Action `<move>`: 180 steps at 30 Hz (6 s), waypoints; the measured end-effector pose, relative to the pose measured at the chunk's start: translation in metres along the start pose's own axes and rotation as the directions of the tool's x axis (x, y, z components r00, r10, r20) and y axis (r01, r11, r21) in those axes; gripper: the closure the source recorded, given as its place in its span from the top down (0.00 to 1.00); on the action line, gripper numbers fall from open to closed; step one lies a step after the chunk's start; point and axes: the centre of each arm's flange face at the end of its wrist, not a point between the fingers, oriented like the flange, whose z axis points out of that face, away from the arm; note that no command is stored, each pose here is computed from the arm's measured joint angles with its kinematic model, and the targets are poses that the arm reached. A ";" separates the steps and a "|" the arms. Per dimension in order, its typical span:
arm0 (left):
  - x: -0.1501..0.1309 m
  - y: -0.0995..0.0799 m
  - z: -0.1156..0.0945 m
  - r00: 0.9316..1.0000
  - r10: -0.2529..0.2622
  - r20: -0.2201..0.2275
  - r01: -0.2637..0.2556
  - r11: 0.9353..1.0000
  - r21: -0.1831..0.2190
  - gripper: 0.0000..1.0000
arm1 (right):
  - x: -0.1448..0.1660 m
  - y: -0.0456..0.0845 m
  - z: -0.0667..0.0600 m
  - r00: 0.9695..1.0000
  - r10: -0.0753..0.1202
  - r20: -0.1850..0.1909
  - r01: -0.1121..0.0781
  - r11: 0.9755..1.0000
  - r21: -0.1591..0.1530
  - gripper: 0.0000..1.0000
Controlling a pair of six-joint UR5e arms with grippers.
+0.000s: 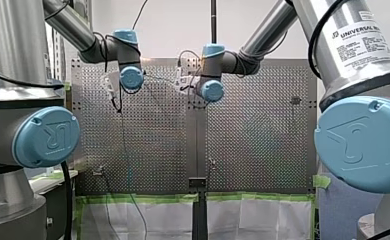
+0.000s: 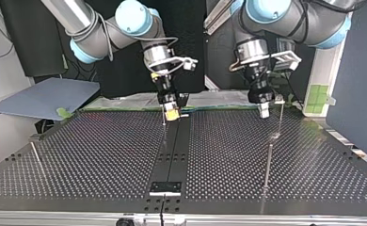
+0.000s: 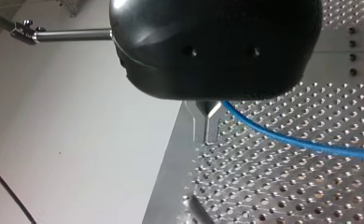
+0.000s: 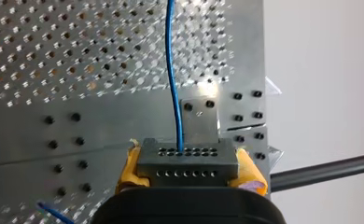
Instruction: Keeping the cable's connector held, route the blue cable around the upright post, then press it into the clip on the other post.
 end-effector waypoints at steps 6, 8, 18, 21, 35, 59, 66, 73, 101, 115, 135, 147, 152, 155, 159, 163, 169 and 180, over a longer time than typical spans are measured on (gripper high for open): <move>-0.019 -0.003 0.014 1.000 -0.010 0.011 0.010 1.000 -0.009 0.00 | 0.016 -0.009 0.011 1.000 0.008 -0.012 -0.008 1.000 0.023 0.00; -0.025 -0.004 0.019 1.000 -0.011 0.014 0.011 1.000 -0.013 0.00 | 0.022 -0.011 0.015 1.000 0.009 -0.013 -0.009 1.000 0.027 0.00; -0.053 -0.006 0.043 1.000 -0.006 0.021 0.006 1.000 -0.028 0.00 | 0.053 -0.014 0.037 0.998 0.029 -0.055 -0.027 0.999 0.036 0.00; -0.058 -0.005 0.048 1.000 -0.008 0.015 0.009 1.000 -0.030 0.00 | 0.062 -0.014 0.043 0.998 0.034 -0.060 -0.031 0.999 0.039 0.00; -0.078 0.007 0.077 0.997 -0.072 0.035 0.072 0.997 -0.023 0.00 | 0.105 -0.015 0.070 0.989 0.076 -0.130 -0.067 0.995 0.067 0.00; -0.111 0.049 0.142 0.993 -0.095 0.070 0.098 0.994 -0.038 0.00 | 0.113 -0.011 0.101 0.983 0.101 -0.154 -0.088 0.992 0.088 0.00; -0.117 0.048 0.155 0.990 -0.116 0.080 0.118 0.993 -0.021 0.00 | 0.109 -0.012 0.109 0.984 0.100 -0.146 -0.088 0.992 0.089 0.00; -0.110 0.046 0.175 0.991 -0.116 0.067 0.115 0.993 0.012 0.00 | 0.090 -0.014 0.122 0.986 0.100 -0.133 -0.088 0.992 0.091 0.00; -0.011 0.082 0.220 0.994 -0.090 -0.062 0.089 0.996 -0.021 0.00 | -0.023 -0.005 0.140 0.997 0.070 -0.010 -0.069 0.995 0.076 0.00; 0.016 0.085 0.222 0.990 -0.101 -0.100 0.098 0.995 -0.031 0.00 | -0.056 -0.006 0.134 0.997 0.060 0.045 -0.063 0.995 0.076 0.00; 0.055 0.082 0.216 0.973 -0.126 -0.193 0.120 0.992 -0.042 0.23 | -0.095 -0.002 0.116 0.991 0.050 0.124 -0.059 0.996 0.068 0.00; 0.058 0.080 0.213 0.963 -0.148 -0.227 0.144 0.989 -0.035 0.81 | -0.140 -0.007 0.106 0.981 0.045 0.189 -0.060 0.996 0.072 0.00; 0.058 0.081 0.211 0.962 -0.148 -0.229 0.140 0.989 -0.053 0.97 | -0.151 -0.007 0.102 0.977 0.044 0.208 -0.059 0.996 0.070 0.00; 0.058 0.082 0.211 0.963 -0.149 -0.226 0.139 0.988 -0.060 1.00 | -0.157 -0.006 0.098 0.975 0.043 0.219 -0.059 0.996 0.067 0.00; 0.058 0.083 0.211 0.963 -0.151 -0.225 0.139 0.988 -0.065 1.00 | -0.165 -0.004 0.092 0.971 0.041 0.235 -0.057 0.996 0.062 0.00; 0.058 0.083 0.211 0.962 -0.155 -0.224 0.143 0.987 -0.067 1.00 | -0.172 -0.001 0.087 0.967 0.038 0.251 -0.054 0.997 0.058 0.00; 0.058 0.083 0.212 0.962 -0.163 -0.221 0.152 0.986 -0.068 1.00 | -0.189 0.003 0.071 0.958 0.028 0.285 -0.043 0.998 0.046 0.00; 0.058 0.083 0.212 0.961 -0.170 -0.220 0.159 0.985 -0.068 1.00 | -0.228 0.006 0.035 0.940 0.011 0.342 -0.026 0.999 0.041 0.00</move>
